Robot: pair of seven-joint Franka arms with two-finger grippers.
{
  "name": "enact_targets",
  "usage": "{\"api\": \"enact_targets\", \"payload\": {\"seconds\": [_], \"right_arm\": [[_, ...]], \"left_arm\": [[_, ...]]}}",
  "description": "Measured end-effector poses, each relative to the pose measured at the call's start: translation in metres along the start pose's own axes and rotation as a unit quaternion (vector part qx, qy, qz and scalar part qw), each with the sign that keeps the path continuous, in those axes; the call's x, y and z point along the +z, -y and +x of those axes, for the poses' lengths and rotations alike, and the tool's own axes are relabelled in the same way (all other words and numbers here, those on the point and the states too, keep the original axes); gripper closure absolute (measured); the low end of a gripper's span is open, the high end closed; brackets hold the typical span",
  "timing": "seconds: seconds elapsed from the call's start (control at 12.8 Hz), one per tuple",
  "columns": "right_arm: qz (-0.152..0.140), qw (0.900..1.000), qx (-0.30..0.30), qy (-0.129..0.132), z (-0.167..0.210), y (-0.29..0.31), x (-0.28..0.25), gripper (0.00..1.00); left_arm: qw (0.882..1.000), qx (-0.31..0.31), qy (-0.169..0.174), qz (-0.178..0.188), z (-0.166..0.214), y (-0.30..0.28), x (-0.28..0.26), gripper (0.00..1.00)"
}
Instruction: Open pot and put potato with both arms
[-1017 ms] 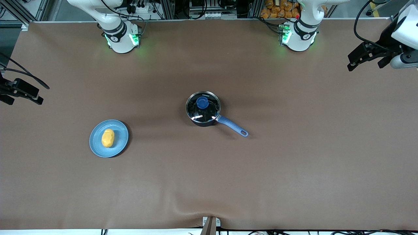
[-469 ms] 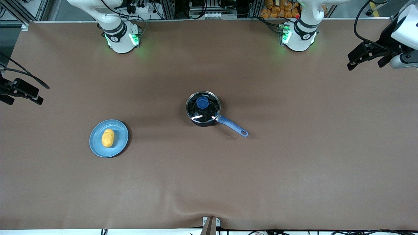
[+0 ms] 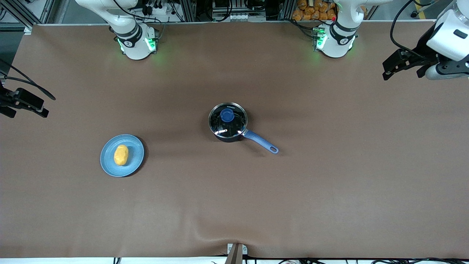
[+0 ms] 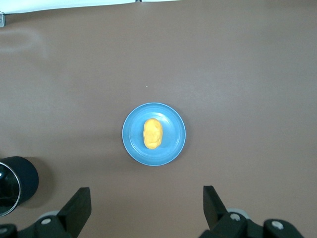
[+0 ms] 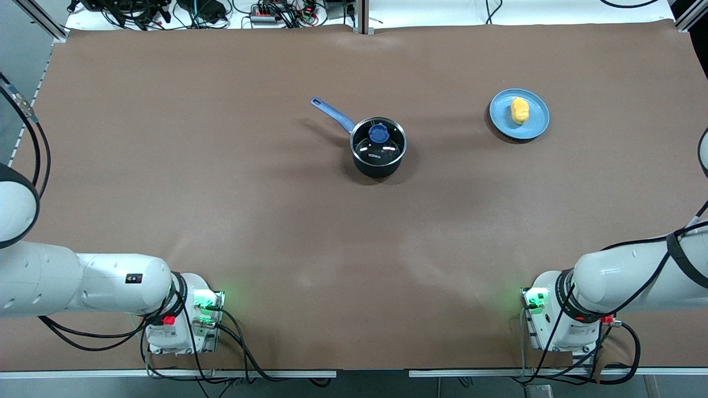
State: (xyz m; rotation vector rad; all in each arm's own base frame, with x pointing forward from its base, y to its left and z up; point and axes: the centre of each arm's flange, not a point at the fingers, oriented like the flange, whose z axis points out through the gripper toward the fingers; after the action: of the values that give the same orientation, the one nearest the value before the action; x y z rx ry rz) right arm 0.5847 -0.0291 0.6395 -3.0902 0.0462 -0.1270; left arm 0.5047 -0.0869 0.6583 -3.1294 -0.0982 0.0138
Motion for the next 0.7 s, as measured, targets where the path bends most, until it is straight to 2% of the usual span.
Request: {"api": "enact_targets", "payload": {"seconds": [0.23, 0.39, 0.7], "right_arm": [[0.001, 1.000, -0.010, 0.011, 0.004, 0.011, 0.011, 0.00], [0.004, 0.999, -0.026, 0.032, 0.014, 0.031, 0.039, 0.00], [0.024, 0.992, -0.035, 0.119, 0.037, 0.054, 0.154, 0.00]], "left_arm": [[1.000, 0.013, 0.003, 0.002, -0.001, -0.014, 0.003, 0.00], [1.000, 0.028, 0.007, 0.003, -0.002, -0.030, 0.008, 0.00], [0.994, 0.105, 0.031, 0.001, 0.001, -0.115, 0.039, 0.00]]}}
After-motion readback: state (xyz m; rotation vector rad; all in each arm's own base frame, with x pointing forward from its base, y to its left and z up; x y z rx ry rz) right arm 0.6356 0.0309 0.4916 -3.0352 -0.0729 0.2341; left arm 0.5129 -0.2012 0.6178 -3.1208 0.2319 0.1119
